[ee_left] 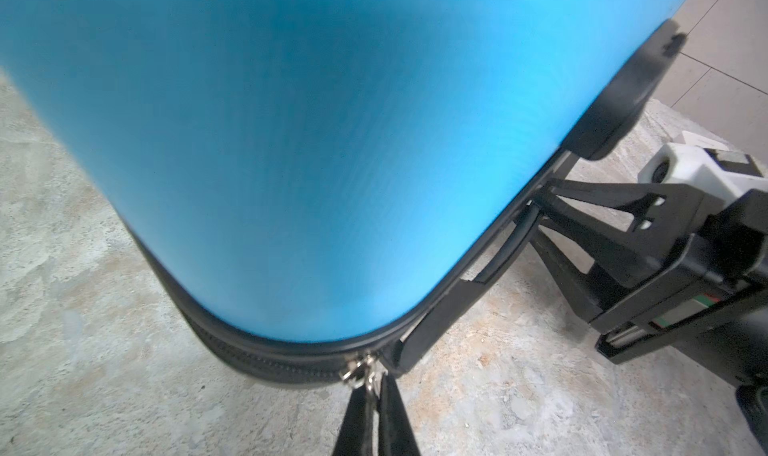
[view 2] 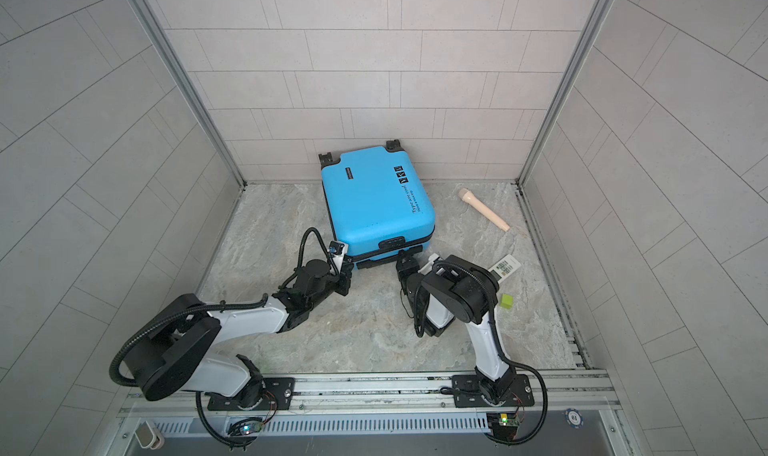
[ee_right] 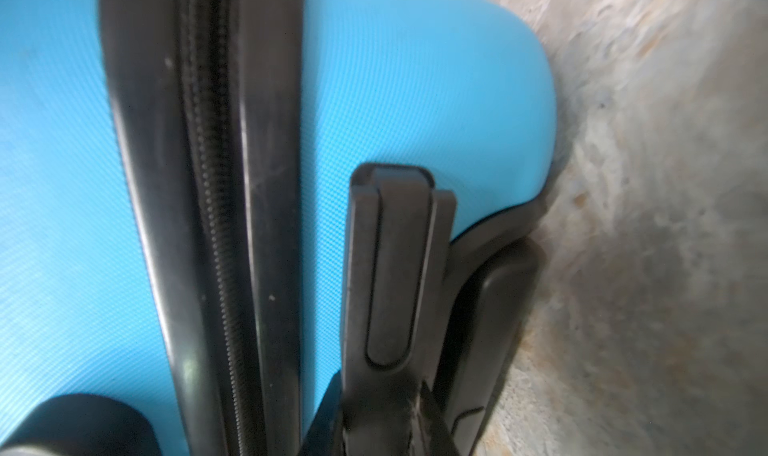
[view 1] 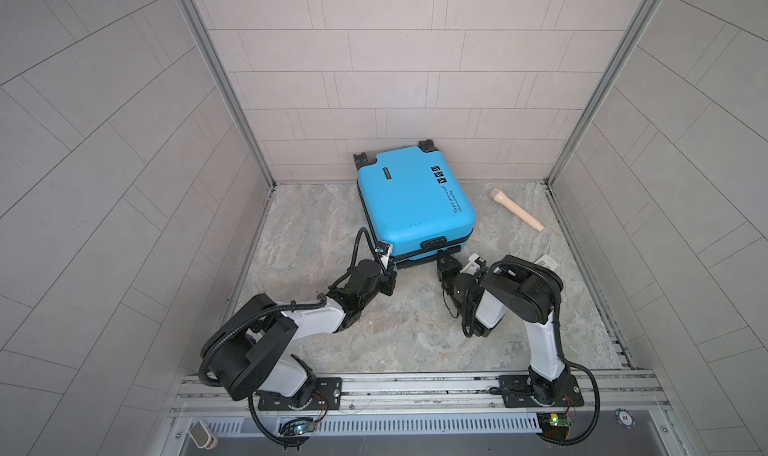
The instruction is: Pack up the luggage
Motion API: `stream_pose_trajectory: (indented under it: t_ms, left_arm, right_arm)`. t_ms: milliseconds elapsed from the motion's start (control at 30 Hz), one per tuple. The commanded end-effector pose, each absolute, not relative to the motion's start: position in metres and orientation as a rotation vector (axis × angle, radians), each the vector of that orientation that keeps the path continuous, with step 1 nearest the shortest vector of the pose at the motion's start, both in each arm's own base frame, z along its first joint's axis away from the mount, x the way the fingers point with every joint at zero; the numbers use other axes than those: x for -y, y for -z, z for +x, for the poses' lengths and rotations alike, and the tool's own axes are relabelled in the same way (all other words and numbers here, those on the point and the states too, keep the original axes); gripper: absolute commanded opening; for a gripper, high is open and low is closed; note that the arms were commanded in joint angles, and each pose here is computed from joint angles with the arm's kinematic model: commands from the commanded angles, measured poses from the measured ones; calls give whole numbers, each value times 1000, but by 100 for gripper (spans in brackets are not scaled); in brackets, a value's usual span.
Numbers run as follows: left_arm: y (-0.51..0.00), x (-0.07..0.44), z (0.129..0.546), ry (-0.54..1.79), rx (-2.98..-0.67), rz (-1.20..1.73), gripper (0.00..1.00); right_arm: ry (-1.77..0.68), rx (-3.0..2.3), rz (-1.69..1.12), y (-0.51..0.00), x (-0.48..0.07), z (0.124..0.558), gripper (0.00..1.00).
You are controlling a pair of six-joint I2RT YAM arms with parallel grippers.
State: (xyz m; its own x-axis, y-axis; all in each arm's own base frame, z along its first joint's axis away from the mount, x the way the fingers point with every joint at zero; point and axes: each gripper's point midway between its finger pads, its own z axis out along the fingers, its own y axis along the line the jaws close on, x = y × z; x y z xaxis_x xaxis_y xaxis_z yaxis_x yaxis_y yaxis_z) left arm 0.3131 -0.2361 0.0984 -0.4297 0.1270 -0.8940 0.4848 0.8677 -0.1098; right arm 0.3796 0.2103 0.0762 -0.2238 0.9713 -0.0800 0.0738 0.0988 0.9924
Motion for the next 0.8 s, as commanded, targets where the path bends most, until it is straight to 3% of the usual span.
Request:
stream_pose_trajectory:
  t_ms: [0, 467, 767]
  left_arm:
    - [-159, 323, 254, 828, -1737, 787, 0]
    - [-165, 270, 265, 791, -1693, 533, 0]
    - [-176, 288, 238, 987, -1766, 653, 0]
  right_arm:
    - [-1354, -1865, 819, -38, -295, 347, 0]
    - [-1344, -1898, 651, -59, -290, 327, 0]
    - [-1324, -1950, 652, -35, -297, 330, 0]
